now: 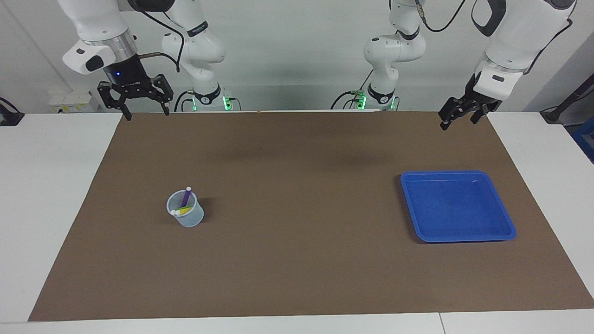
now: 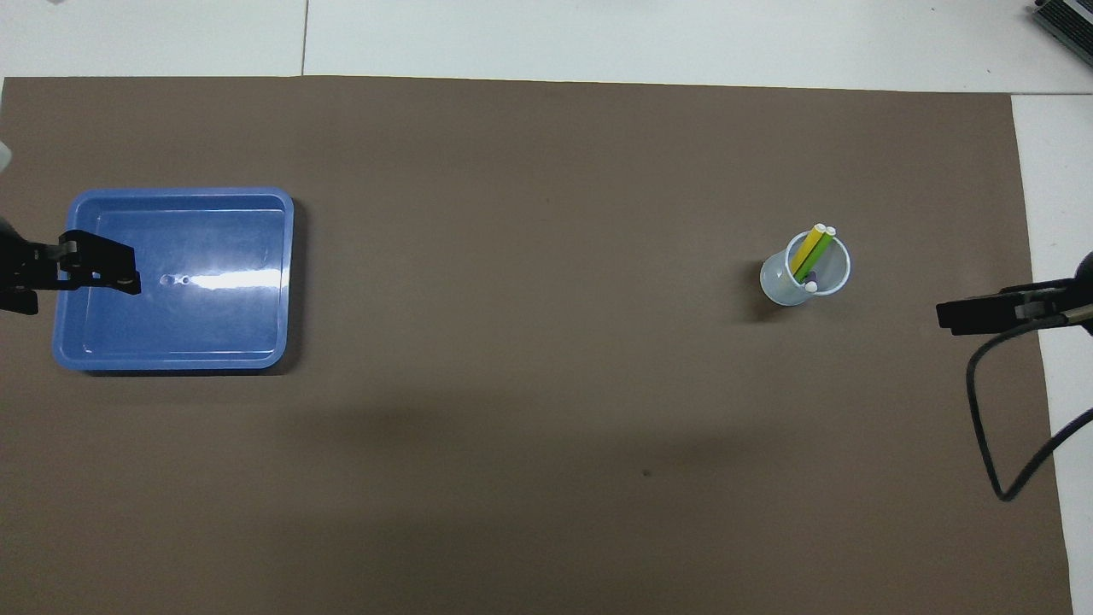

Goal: Right arm passes pens to left for tray arrangement

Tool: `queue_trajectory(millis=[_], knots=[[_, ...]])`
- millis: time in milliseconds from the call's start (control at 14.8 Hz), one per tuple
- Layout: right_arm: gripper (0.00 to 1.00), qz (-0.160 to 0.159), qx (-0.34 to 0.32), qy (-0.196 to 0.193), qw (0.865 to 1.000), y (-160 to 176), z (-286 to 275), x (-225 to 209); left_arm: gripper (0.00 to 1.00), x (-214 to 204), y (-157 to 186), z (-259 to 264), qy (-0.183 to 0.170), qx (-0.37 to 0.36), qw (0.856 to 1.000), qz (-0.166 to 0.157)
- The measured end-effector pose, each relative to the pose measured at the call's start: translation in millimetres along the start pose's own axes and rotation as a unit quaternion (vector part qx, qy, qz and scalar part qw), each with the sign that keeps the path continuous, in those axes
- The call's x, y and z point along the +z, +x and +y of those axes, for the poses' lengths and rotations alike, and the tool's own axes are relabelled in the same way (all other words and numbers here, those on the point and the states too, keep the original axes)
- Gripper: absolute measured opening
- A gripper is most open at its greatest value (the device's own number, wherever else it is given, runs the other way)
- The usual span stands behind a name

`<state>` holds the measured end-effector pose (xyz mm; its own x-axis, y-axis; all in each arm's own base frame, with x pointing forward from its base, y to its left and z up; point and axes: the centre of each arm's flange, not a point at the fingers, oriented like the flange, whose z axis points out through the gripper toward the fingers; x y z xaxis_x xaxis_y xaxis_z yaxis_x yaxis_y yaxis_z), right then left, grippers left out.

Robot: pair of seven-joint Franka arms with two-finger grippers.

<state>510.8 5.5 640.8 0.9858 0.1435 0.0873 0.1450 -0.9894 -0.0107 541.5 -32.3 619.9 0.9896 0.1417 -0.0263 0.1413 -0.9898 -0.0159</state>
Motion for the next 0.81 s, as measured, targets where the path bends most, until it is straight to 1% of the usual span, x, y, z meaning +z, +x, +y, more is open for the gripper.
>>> queue_trajectory(millis=[270,473,810], knots=[[1.00,-0.001,0.004,0.000,1.000,-0.8,3.9,-0.1,1.00,0.0,0.0,0.0,0.000,0.000,1.000,0.000],[1.00,-0.011,0.005,0.002,1.000,-4.8,3.7,-0.4,1.00,0.0,0.0,-0.1,0.000,0.000,1.000,0.000],[1.00,-0.017,0.003,0.002,1.000,-8.8,1.5,-1.8,1.00,0.0,0.0,-0.1,0.000,0.000,1.000,0.000]])
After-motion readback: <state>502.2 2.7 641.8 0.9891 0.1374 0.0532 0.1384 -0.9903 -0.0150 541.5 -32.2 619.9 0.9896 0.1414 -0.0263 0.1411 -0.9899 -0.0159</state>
